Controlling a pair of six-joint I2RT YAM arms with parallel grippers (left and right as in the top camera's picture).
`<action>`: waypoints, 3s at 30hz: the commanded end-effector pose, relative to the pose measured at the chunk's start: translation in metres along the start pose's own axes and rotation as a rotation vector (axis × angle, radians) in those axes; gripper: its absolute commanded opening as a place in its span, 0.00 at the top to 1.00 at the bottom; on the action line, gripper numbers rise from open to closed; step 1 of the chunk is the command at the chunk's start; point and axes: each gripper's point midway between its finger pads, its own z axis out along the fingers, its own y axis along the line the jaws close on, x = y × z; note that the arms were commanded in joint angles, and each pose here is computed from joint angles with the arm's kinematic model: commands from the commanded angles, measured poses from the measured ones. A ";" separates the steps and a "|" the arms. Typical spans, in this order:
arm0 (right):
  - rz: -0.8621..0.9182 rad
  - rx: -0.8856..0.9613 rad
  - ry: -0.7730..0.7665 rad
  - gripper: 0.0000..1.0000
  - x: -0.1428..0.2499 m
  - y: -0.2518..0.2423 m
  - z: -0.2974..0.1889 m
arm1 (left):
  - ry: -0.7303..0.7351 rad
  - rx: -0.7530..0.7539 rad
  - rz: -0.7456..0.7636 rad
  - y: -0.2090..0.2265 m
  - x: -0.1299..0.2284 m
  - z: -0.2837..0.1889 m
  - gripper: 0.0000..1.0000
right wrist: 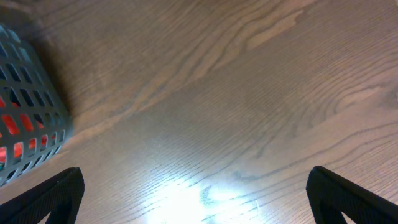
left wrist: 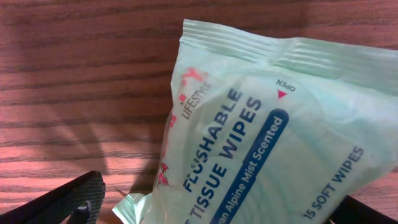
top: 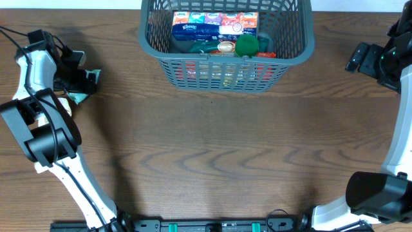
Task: Pack container
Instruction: 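Lower the left gripper onto the mint-green tissue wipes pack and grasp it, then carry the wipes pack over the basket and drop it in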
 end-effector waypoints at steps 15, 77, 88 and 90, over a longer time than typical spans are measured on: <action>-0.011 0.001 0.032 0.01 0.006 -0.001 0.003 | 0.015 0.005 0.012 -0.010 0.003 0.008 0.39; -0.021 0.005 0.049 0.01 0.011 -0.002 0.002 | -0.585 0.030 1.061 -0.358 -0.123 -0.192 0.89; -0.020 0.004 0.049 0.01 0.011 -0.002 0.002 | -0.542 0.046 1.055 -0.358 -0.121 -0.175 0.57; -0.020 0.005 0.049 0.01 0.011 -0.002 0.002 | -0.542 0.046 1.055 -0.358 -0.121 -0.175 0.40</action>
